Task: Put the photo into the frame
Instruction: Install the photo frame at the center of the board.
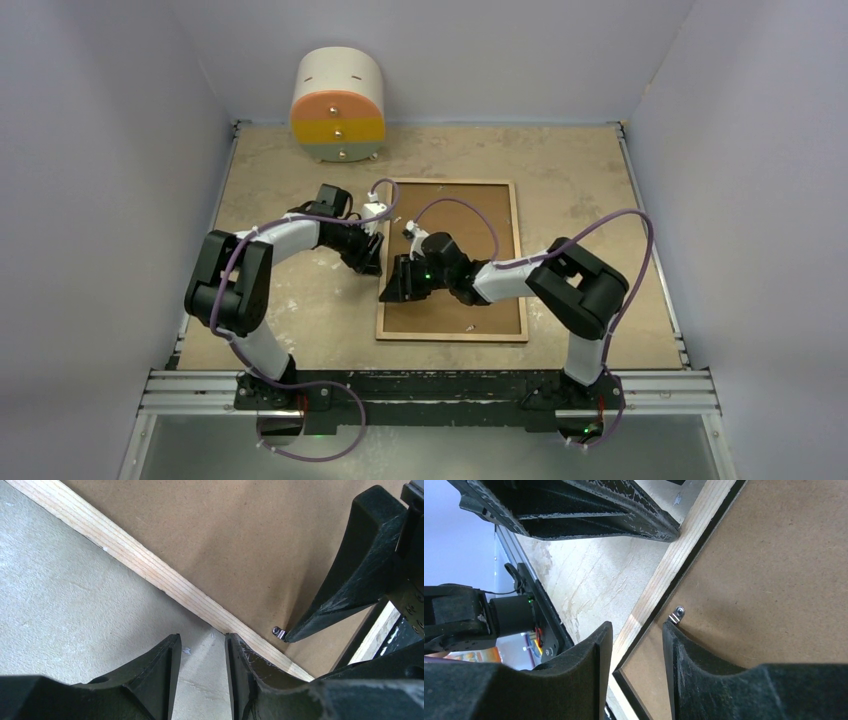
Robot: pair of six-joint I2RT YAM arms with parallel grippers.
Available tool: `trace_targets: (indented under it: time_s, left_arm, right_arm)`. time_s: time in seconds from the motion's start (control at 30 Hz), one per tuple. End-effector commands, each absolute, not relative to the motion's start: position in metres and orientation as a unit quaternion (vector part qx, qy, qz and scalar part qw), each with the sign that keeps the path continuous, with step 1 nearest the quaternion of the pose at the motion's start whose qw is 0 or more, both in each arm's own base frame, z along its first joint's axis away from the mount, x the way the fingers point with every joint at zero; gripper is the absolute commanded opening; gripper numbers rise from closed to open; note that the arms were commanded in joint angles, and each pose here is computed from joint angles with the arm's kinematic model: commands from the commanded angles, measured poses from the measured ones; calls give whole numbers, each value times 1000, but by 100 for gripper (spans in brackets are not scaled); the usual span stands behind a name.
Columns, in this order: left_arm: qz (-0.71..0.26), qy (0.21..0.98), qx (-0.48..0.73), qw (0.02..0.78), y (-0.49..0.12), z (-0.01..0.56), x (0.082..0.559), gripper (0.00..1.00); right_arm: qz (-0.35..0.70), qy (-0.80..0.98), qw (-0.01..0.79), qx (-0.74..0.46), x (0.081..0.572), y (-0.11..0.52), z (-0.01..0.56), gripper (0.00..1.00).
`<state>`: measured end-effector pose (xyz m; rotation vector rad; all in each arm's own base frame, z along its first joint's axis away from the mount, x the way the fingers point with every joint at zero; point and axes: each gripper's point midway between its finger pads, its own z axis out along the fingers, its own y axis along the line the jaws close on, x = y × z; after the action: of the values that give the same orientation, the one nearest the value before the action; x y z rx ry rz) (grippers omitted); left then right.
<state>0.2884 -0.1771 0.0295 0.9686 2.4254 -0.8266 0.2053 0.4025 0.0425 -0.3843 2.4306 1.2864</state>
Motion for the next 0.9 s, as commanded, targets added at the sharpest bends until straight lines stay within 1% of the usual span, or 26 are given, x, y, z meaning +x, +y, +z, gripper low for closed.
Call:
trace_targets:
  time_s: [0.0,0.27,0.47,0.57,0.67,0.87]
  left_arm:
    - [-288,859,360,224,-176,37,294,40]
    - [-285,858,364,224,-174,38,292,40]
    - [-284,858,365,224,-174,39,292,40]
    - [-283,858,365,224,-174,39,291,39]
    - [-283,858,365,225,-174,39,292,39]
    - [-287,856,365,226,-175,42,292,39]
  right_arm:
    - [465,853,199,-130,214,412,49,44]
    - [457,856,202,-132,217,413,42,44]
    - [487,840,187,-152,199,408,78,44]
    - [479,842,197,-154,198,400,88,46]
    - [468,847,200,-150,198,394,81,46]
    - [448,861,194,-143,201,391,50,43]
